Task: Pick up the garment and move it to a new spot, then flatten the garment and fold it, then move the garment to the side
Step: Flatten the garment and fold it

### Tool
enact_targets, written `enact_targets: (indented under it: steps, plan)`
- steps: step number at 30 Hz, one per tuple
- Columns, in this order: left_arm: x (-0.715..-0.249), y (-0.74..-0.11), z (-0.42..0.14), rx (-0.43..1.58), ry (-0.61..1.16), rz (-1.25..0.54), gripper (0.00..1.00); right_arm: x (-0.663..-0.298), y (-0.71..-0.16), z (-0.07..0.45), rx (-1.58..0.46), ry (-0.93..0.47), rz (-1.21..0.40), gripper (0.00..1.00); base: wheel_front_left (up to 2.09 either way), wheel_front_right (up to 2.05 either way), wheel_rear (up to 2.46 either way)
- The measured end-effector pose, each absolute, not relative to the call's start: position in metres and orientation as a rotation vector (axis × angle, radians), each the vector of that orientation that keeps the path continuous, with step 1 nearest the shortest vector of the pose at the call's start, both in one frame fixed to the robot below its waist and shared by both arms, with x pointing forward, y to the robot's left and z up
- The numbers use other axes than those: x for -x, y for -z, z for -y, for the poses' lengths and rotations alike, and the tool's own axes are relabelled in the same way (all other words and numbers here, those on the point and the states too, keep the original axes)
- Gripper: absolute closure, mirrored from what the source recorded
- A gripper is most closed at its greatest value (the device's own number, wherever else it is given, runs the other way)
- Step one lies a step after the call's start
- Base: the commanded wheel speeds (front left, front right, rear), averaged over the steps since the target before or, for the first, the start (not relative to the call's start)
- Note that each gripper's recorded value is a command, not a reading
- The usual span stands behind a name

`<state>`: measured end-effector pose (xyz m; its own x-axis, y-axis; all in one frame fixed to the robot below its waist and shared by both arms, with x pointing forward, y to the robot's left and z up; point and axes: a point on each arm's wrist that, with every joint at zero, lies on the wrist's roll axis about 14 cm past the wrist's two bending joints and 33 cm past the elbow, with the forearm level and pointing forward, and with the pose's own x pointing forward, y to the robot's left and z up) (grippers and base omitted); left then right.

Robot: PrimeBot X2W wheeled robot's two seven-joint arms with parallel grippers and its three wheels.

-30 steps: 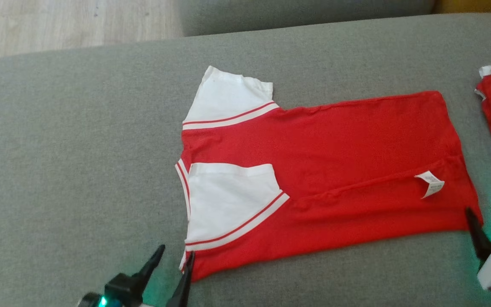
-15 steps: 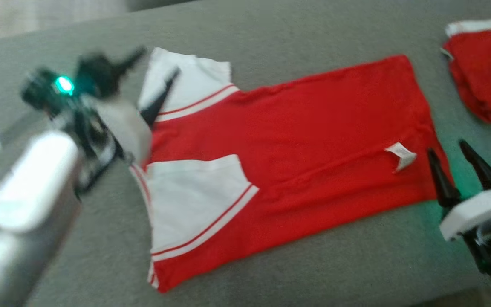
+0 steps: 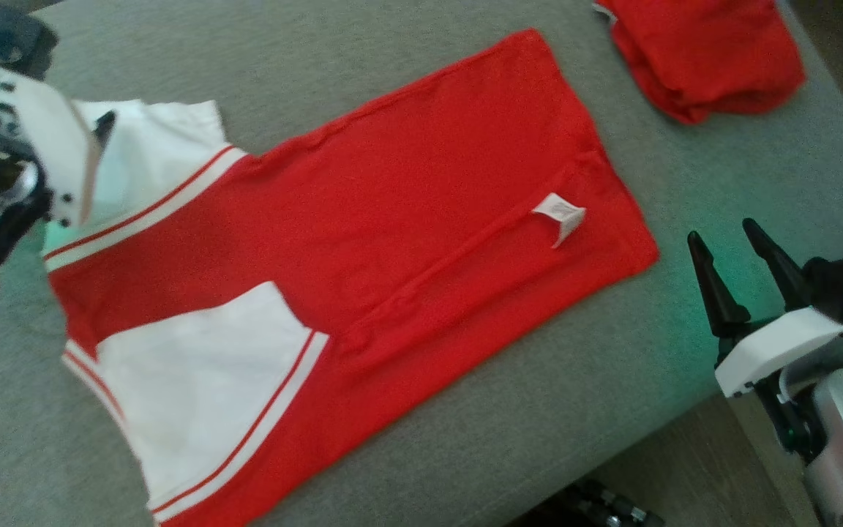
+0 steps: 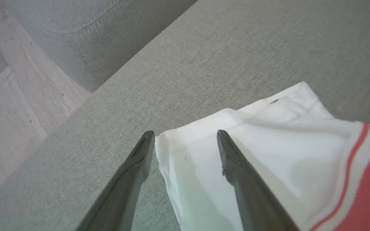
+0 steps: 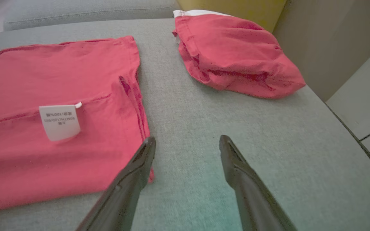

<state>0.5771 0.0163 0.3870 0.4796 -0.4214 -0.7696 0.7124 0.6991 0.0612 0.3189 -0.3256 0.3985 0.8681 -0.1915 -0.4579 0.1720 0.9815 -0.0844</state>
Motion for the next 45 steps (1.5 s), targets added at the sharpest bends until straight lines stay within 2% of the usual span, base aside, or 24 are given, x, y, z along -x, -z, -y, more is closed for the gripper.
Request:
enact_targets:
  steps: [10,11,12,13,14,15,25,31,32,38,45]
  plan:
    - [-0.588,-0.361,-0.019,-0.409,0.691,-0.866,0.00,-0.293,-0.396,0.339,0.027,0.271,-0.510,0.00,0.00,0.00,0.00]
    - [-0.587,-0.360,-0.019,-0.397,0.690,-0.874,0.43,-0.292,-0.396,0.340,0.025,0.274,-0.511,0.00,0.00,0.00,0.00]
    - [-0.586,-0.359,-0.020,-0.392,0.690,-0.887,0.65,-0.291,-0.395,0.341,0.025,0.277,-0.513,0.00,0.00,0.00,0.00]
    - [-0.584,-0.358,-0.019,-0.390,0.691,-0.899,0.65,-0.291,-0.396,0.341,0.025,0.279,-0.513,0.00,0.00,0.00,0.00]
    - [-0.583,-0.358,-0.019,-0.390,0.692,-0.908,0.77,-0.291,-0.396,0.342,0.025,0.281,-0.512,0.00,0.00,0.00,0.00]
    - [-0.581,-0.358,-0.019,-0.386,0.693,-0.918,1.00,-0.291,-0.396,0.343,0.025,0.283,-0.510,0.00,0.00,0.00,0.00]
    - [-0.582,-0.363,-0.030,-0.368,0.676,-0.874,1.00,-0.313,-0.403,0.339,0.036,0.246,-0.473,0.00,0.00,0.00,0.00]
    - [-0.588,-0.388,-0.024,-0.356,0.698,-0.738,1.00,-0.368,-0.421,0.325,0.068,0.131,-0.428,0.00,0.00,0.00,0.00]
    - [-0.592,-0.401,-0.021,-0.353,0.713,-0.676,1.00,-0.389,-0.424,0.317,0.095,0.073,-0.447,0.00,0.00,0.00,0.00]
    - [-0.593,-0.431,-0.019,-0.420,0.756,-0.510,1.00,-0.454,-0.423,0.290,0.120,-0.062,-0.535,0.00,0.00,0.00,0.00]
    - [-0.593,-0.438,-0.031,-0.450,0.758,-0.463,1.00,-0.490,-0.399,0.277,0.104,-0.100,-0.683,0.00,0.00,0.00,0.00]
